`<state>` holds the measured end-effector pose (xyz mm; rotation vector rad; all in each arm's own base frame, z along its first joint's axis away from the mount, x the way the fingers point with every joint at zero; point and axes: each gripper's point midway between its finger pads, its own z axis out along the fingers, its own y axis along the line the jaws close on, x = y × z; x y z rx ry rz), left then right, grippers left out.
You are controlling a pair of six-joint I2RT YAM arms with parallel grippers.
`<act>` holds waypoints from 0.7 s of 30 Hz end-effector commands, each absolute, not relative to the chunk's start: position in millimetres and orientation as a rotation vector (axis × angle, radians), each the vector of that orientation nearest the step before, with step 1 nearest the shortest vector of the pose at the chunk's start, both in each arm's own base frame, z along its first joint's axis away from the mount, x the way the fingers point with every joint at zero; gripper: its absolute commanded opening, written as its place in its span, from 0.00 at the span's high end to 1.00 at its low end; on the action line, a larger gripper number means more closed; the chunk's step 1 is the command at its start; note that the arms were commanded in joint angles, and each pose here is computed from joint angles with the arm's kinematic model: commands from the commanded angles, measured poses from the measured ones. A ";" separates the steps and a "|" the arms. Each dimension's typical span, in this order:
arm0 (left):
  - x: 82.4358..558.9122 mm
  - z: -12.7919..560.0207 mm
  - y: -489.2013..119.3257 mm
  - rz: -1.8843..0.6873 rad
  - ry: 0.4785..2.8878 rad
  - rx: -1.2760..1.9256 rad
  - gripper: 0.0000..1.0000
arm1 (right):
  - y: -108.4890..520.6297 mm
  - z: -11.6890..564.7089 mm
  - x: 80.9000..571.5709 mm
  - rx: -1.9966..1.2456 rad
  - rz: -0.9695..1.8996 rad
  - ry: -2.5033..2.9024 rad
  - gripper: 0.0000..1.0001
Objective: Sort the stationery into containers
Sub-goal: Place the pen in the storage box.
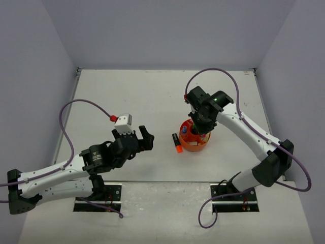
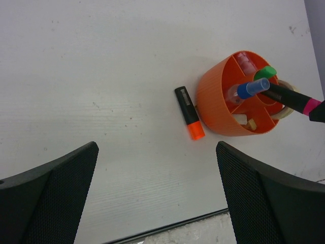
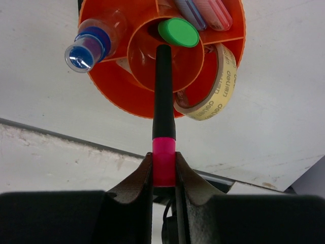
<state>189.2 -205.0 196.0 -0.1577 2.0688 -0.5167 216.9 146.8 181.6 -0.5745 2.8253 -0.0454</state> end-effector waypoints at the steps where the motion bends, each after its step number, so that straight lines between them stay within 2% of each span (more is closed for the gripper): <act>1: 190.2 199.9 -206.7 -0.534 2.041 -0.129 0.00 | 147.8 194.5 226.3 -0.599 -0.044 2.798 1.00; 4: 190.1 198.9 -207.7 -0.539 2.040 -0.127 0.00 | 149.0 189.2 229.8 -0.609 -0.057 2.815 0.97; 15: 190.5 196.2 -208.5 -0.532 2.042 -0.116 0.00 | 148.8 187.3 239.6 -0.605 -0.110 2.819 0.67; 21: 192.4 195.3 -216.6 -0.541 2.044 -0.100 0.00 | 150.5 195.6 247.9 -0.590 -0.125 2.789 0.58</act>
